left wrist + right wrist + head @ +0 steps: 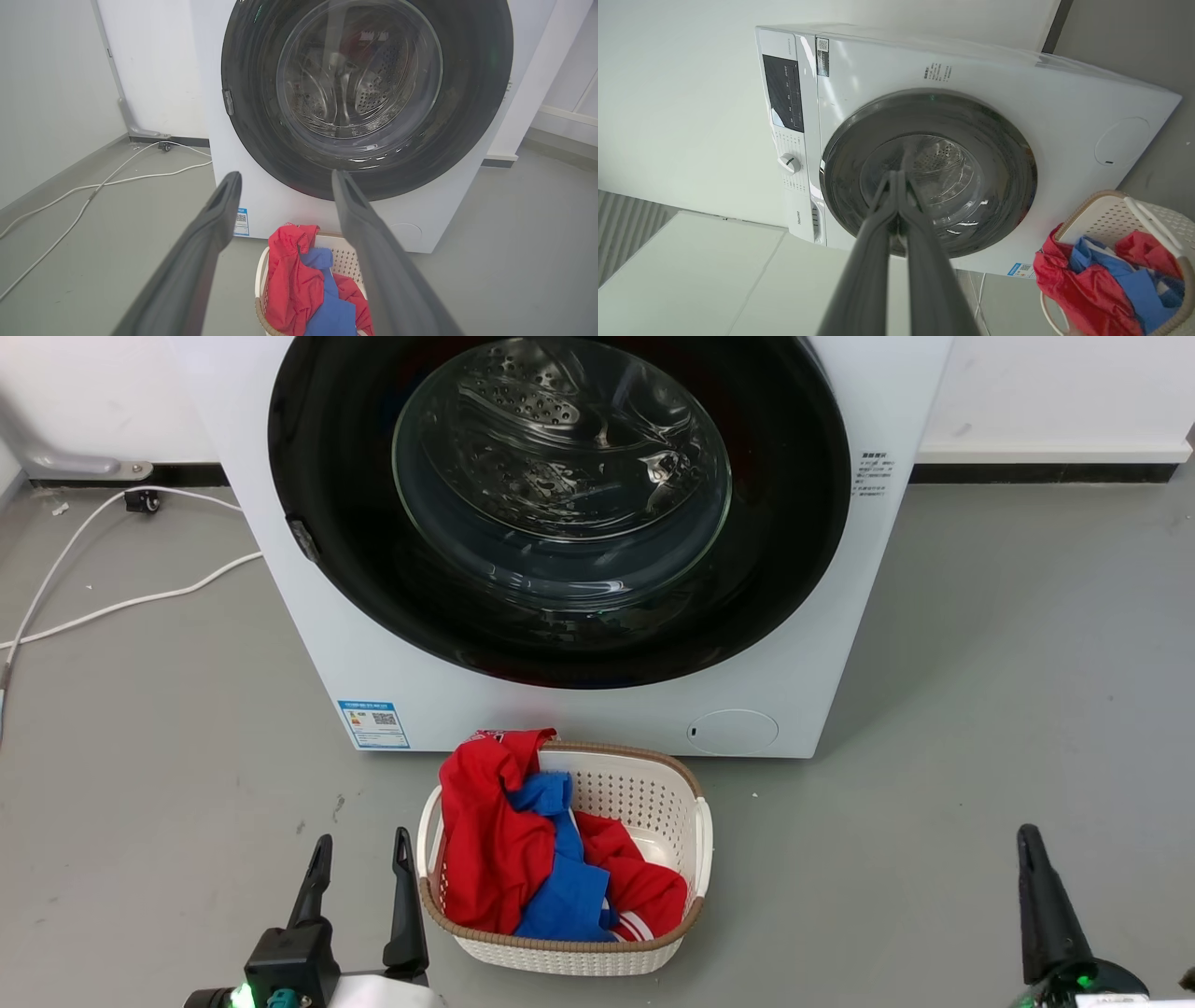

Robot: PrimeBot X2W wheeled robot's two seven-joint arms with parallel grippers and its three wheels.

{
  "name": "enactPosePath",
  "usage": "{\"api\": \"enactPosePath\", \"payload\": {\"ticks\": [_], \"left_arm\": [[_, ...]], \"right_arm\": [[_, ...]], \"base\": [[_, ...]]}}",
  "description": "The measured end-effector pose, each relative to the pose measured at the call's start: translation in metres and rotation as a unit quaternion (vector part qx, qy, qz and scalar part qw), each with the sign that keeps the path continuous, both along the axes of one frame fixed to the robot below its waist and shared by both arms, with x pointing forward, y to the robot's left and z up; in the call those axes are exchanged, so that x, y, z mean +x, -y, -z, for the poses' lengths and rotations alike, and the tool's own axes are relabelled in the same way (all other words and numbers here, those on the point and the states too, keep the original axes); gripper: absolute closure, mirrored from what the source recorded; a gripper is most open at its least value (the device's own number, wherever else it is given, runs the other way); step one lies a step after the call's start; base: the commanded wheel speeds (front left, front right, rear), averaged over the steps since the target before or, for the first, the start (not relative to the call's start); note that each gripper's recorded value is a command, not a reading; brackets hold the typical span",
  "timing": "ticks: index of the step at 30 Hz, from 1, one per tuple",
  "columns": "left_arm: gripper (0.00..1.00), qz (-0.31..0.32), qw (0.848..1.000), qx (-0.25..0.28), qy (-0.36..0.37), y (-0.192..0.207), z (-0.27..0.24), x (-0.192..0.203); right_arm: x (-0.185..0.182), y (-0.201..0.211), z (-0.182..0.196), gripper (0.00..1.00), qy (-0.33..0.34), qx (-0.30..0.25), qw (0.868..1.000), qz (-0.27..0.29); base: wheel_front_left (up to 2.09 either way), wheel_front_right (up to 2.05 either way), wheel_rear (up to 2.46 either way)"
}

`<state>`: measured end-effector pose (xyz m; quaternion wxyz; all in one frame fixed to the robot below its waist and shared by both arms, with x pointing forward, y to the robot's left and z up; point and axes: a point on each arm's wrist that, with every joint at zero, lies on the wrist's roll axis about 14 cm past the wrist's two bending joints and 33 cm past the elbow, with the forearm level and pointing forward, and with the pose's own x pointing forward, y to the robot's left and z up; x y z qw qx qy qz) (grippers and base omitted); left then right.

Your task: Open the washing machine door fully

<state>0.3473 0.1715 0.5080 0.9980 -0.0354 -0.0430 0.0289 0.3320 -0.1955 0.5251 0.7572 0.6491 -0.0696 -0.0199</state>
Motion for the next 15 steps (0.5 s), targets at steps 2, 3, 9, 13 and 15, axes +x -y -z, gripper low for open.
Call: {"api": "enactPosePath", "payload": {"ticks": [2,3,9,13,15], "left_arm": [[0.00,0.000,1.000,0.000,0.000,-0.0003,0.0003,0.0001],[0.00,-0.001,1.000,0.000,-0.001,-0.0007,0.0004,0.0000],[0.00,-0.005,1.000,0.001,-0.002,-0.0030,0.0014,-0.0004],[0.00,-0.006,1.000,0.002,-0.002,-0.0040,0.0014,-0.0007],[0.00,-0.007,1.000,0.006,-0.002,-0.0042,0.0014,-0.0009]], "right_arm": [[-0.0006,-0.0050,0.0005,1.00,-0.003,0.031,0.999,-0.025],[-0.0013,-0.0055,0.0005,1.00,-0.004,0.040,0.999,-0.032],[-0.0034,-0.0046,-0.0009,1.00,-0.003,0.087,0.995,-0.058],[-0.0038,-0.0085,0.0013,1.00,-0.007,0.085,0.994,-0.072],[-0.0036,-0.0109,0.0021,1.00,-0.009,0.081,0.994,-0.078]], "base": [[0.00,0.00,0.00],[0.00,0.00,0.00],[0.00,0.00,0.00],[0.00,0.00,0.00],[0.00,0.00,0.00]]}}
